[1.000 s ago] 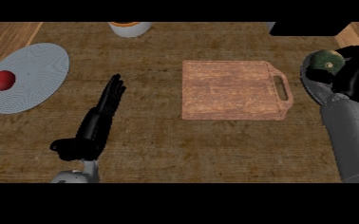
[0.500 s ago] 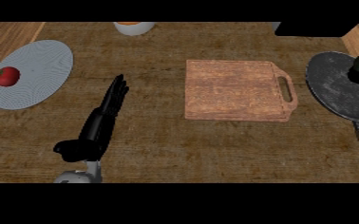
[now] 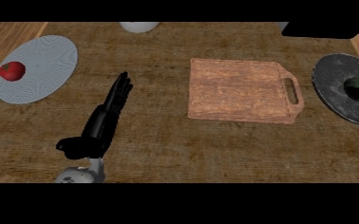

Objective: Pick the squash from the cutting board and place it in the pan

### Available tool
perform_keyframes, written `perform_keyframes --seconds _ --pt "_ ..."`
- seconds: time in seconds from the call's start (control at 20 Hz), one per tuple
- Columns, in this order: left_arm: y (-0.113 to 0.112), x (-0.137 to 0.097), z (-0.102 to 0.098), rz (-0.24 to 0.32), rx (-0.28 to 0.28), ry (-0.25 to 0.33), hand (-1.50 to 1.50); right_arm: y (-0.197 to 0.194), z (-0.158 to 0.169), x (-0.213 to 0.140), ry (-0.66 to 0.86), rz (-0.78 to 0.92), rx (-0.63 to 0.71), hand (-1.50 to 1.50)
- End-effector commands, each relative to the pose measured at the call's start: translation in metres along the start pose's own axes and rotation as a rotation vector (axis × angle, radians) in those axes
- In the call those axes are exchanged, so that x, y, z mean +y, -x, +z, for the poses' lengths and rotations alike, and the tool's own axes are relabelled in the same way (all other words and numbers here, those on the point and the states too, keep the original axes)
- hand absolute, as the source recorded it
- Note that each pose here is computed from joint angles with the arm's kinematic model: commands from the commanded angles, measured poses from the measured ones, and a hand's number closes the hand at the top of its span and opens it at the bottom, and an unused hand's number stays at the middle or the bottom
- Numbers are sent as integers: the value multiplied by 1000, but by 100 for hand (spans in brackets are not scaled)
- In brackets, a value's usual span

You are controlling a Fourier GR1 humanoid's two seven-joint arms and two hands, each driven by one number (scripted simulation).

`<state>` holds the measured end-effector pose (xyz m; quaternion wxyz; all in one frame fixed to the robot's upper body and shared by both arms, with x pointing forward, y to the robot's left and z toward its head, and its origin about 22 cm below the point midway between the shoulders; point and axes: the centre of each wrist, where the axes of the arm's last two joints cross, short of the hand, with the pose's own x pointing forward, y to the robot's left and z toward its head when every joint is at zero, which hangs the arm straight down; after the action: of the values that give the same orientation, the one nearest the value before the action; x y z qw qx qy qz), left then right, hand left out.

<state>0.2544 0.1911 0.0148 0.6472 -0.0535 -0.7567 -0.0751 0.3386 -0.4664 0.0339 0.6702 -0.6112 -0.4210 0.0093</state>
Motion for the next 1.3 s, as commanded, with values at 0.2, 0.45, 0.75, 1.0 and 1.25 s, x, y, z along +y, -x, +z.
perform_keyframes --seconds 0.2,0.45,0.75,1.0,1.25 --pt "-1 -9 1 -6 -5 13 0 9 3 6 -144 -149 -23 -150" --pt "1 -7 7 5 -8 1 0 3 -5 -7 19 -347 -93 -150" --pt "4 1 2 -16 16 -18 0 13 -9 -13 42 -567 -68 -150" --pt "4 22 2 -5 8 -51 0 67 -6 -25 -54 -704 -83 -150" --pt "15 6 16 -8 28 -60 0 111 0 -39 -176 -768 -179 -150"
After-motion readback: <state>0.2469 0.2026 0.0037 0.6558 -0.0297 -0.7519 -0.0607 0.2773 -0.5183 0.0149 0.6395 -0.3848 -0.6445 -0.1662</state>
